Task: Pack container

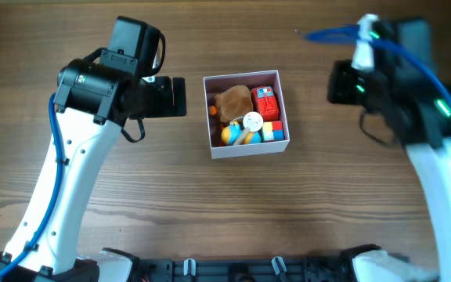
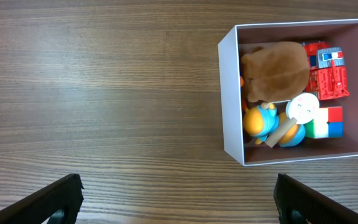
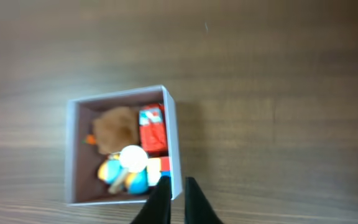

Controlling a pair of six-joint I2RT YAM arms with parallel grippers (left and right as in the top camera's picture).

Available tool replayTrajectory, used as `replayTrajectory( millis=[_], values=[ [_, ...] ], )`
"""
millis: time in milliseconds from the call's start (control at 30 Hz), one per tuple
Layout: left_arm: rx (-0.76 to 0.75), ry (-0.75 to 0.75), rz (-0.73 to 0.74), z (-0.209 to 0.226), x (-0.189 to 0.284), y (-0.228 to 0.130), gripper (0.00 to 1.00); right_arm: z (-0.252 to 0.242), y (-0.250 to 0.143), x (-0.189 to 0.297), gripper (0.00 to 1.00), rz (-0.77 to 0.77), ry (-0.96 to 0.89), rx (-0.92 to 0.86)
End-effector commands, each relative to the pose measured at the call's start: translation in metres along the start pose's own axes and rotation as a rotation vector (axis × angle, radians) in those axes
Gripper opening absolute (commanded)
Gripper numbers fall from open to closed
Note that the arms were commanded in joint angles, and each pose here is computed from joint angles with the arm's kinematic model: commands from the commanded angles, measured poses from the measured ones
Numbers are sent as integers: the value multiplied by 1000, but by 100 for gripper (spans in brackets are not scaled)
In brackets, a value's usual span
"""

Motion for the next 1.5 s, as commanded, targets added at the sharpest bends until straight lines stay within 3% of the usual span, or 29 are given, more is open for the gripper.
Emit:
replayTrajectory(
  millis=[0, 33, 67, 333, 600, 1000, 1200, 1467],
  values=[
    [-19, -12, -3, -2, 1, 1, 100, -2, -9, 79, 43, -217, 0, 7],
    [-19, -12, -3, -2, 1, 1, 100, -3, -14, 99, 62, -274, 5, 6],
    [-19, -12, -3, -2, 1, 1, 100, -4, -19, 116, 99, -322, 9, 4],
    [-19, -12, -3, -2, 1, 1, 100, -9, -63, 205, 100, -593, 26, -10],
    [-19, -12, -3, -2, 1, 1, 100, -24, -80, 216, 100, -616, -98, -51],
    [-19, -12, -3, -2, 1, 1, 100, -51, -96, 104, 100, -457, -294, -161],
    [-19, -12, -3, -2, 1, 1, 100, -74, -156, 42, 100, -404, -343, -383],
    [-19, -12, -3, -2, 1, 1, 100, -81, -223, -21, 100, -441, -367, -402]
  ],
)
Point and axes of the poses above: each gripper's point midway between its finger pads, its own x axis back along the fingers, its own z axis along the line the jaws close on, y = z × x, the point moved 7 cm from there along x, back along the fingers, and after that the axes turned 10 degrees about x, right-handed, at the moved point
